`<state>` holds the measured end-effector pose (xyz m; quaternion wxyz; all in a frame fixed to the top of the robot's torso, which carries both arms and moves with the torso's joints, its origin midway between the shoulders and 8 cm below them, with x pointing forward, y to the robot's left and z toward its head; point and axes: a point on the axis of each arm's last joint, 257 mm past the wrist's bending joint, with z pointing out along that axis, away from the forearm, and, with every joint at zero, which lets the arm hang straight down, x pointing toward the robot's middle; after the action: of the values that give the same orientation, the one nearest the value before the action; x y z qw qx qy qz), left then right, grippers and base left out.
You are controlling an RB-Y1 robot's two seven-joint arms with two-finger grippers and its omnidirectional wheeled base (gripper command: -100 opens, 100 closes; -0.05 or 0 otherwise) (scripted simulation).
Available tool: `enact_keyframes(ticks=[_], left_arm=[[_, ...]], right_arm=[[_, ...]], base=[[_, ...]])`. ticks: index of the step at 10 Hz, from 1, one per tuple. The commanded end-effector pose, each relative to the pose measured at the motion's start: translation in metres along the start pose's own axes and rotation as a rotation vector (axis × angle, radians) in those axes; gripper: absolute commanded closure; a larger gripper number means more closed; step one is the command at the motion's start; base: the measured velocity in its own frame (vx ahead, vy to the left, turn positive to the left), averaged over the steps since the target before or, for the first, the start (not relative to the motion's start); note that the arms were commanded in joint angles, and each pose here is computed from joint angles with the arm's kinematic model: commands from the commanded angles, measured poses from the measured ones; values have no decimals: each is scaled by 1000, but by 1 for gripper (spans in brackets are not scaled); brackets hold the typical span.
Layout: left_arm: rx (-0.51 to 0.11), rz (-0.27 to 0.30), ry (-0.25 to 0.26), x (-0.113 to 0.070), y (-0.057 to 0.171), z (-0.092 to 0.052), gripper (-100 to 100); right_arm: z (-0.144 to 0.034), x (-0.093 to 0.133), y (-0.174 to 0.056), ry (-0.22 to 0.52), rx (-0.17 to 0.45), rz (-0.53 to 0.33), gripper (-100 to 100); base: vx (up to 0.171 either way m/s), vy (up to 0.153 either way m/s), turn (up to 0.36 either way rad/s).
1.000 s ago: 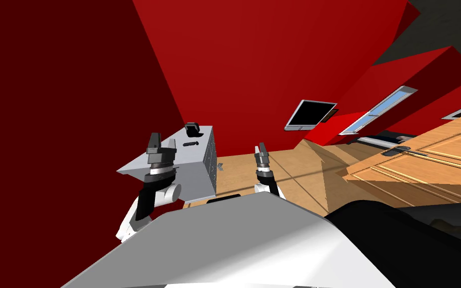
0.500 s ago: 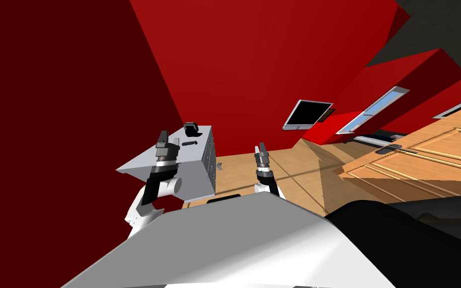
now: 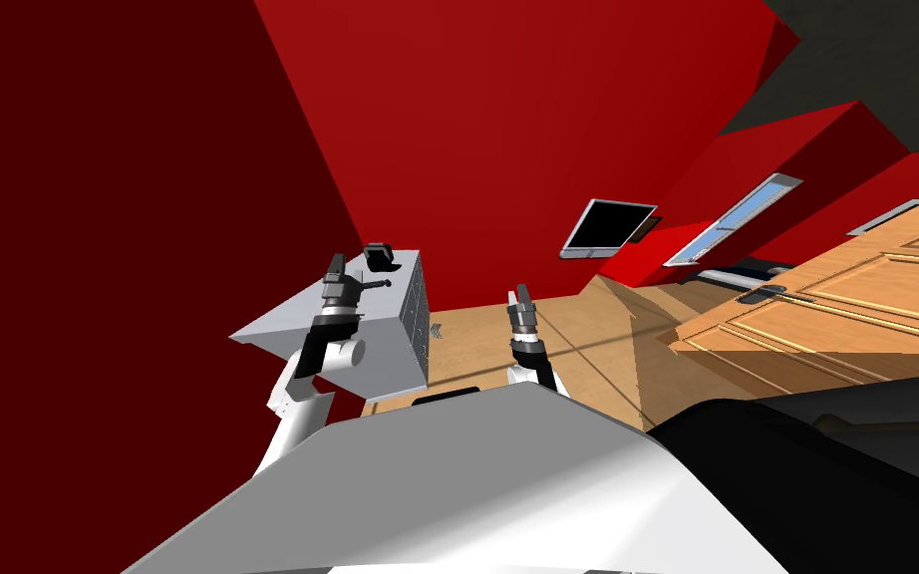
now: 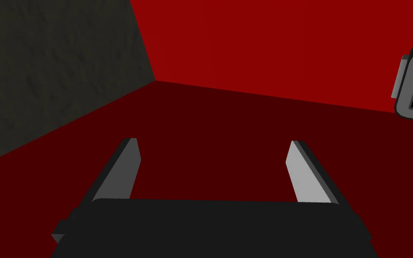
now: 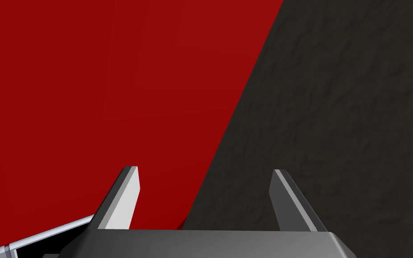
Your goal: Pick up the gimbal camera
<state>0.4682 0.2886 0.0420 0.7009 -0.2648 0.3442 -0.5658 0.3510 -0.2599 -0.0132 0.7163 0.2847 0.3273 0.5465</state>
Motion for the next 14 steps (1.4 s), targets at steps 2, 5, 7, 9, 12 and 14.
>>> enact_keyframes(ticks=[2, 5, 7, 9, 12, 14], left_arm=[[-65, -13, -2, -5, 26, 19, -100], [-117, -31, -3, -4, 46, 40, -100], [-157, -46, -6, -5, 61, 55, -100], [-167, -54, -1, -1, 63, 67, -100], [-263, -90, -6, -1, 95, 90, -100], [-282, -97, 0, 4, 98, 101, -100]], right_arm=[[0, 0, 0, 0, 0, 0, 0], [0, 0, 0, 0, 0, 0, 0], [0, 0, 0, 0, 0, 0, 0], [0, 0, 0, 0, 0, 0, 0], [0, 0, 0, 0, 0, 0, 0], [0, 0, 0, 0, 0, 0, 0]], base=[[-40, -16, -28], [-30, -12, -18], [-37, -15, -38], [-28, -8, -10], [-36, -6, -41], [-24, -4, -12]])
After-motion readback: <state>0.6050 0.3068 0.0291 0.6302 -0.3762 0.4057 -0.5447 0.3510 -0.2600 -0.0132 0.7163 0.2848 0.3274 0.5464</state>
